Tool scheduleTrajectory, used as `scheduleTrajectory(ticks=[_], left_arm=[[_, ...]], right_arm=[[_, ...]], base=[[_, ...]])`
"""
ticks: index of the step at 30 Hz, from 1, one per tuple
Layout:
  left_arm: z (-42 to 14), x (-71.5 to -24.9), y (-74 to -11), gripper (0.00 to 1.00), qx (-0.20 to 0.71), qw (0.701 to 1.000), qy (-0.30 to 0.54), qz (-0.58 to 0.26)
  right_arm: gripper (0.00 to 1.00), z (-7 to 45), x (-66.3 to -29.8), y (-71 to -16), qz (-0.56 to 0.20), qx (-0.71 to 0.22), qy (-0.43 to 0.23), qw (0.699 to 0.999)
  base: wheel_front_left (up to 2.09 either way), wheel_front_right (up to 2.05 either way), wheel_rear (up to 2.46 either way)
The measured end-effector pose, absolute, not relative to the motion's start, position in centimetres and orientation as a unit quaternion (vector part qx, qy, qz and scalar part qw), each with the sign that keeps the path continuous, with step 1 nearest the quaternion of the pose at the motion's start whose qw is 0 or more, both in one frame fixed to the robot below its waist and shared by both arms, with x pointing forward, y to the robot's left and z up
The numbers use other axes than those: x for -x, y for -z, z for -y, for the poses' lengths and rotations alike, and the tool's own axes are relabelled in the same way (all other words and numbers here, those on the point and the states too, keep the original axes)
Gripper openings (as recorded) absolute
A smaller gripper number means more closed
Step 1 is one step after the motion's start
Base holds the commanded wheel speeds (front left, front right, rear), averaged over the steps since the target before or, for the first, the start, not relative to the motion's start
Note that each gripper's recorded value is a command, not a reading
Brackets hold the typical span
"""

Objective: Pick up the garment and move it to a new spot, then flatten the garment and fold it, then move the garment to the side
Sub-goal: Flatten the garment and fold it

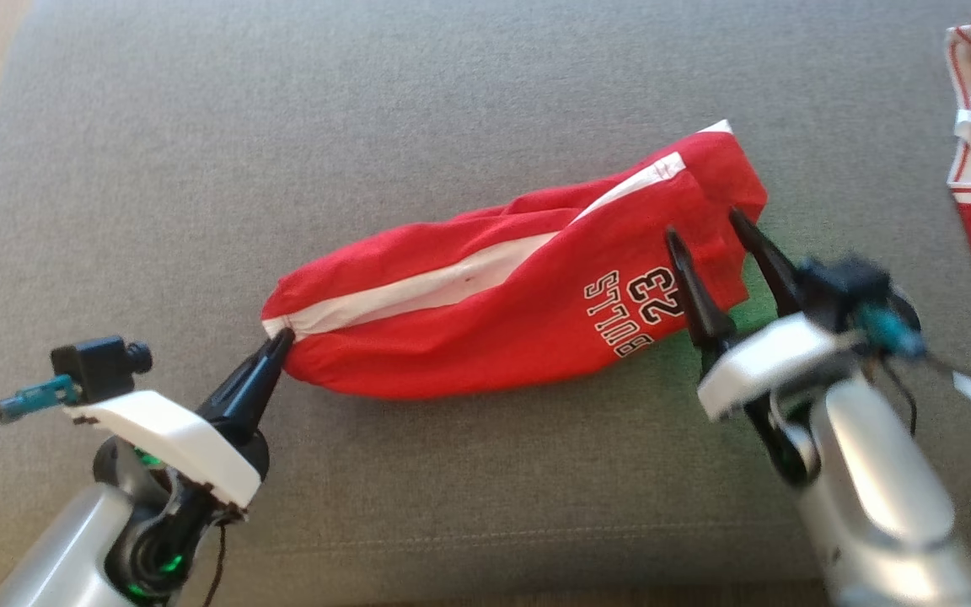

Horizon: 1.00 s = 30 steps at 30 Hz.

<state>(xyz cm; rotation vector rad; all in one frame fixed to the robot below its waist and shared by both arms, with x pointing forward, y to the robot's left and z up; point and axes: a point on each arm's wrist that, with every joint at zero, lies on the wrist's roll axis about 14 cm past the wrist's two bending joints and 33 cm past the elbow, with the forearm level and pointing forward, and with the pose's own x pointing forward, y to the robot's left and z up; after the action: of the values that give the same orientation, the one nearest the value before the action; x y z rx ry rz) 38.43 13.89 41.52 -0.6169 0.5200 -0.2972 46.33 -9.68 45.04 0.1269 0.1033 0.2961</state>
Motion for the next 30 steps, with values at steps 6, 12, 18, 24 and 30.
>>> scheduleTrajectory(ticks=[6, 12, 18, 24, 30], left_arm=[[-13.7, -38.1, -40.1, 0.0, 0.298, 0.907, 0.137, -0.264], [-13.4, -37.9, -39.8, 0.0, 0.298, 0.906, 0.138, -0.267], [-13.4, -37.3, -39.8, 0.0, 0.296, 0.907, 0.138, -0.267], [-13.3, -36.9, -39.8, 0.0, 0.295, 0.908, 0.135, -0.265], [-13.1, -36.5, -39.4, 0.0, 0.302, 0.905, 0.132, -0.269]], right_arm=[[1.0, 7.7, -50.9, -45.5, -0.107, -0.047, -0.185, 0.976], [1.0, 7.4, -52.2, -44.7, -0.193, -0.043, -0.195, 0.961], [1.0, 7.2, -51.1, -43.0, -0.287, -0.03, -0.207, 0.935], [1.0, 7.5, -51.3, -44.1, -0.315, -0.006, -0.219, 0.923], [0.0, 6.8, -51.4, -43.8, -0.334, 0.007, -0.23, 0.914]], base=[[0.0, 0.0, 0.0], [0.0, 0.0, 0.0], [0.0, 0.0, 0.0], [0.0, 0.0, 0.0], [0.0, 0.0, 0.0]])
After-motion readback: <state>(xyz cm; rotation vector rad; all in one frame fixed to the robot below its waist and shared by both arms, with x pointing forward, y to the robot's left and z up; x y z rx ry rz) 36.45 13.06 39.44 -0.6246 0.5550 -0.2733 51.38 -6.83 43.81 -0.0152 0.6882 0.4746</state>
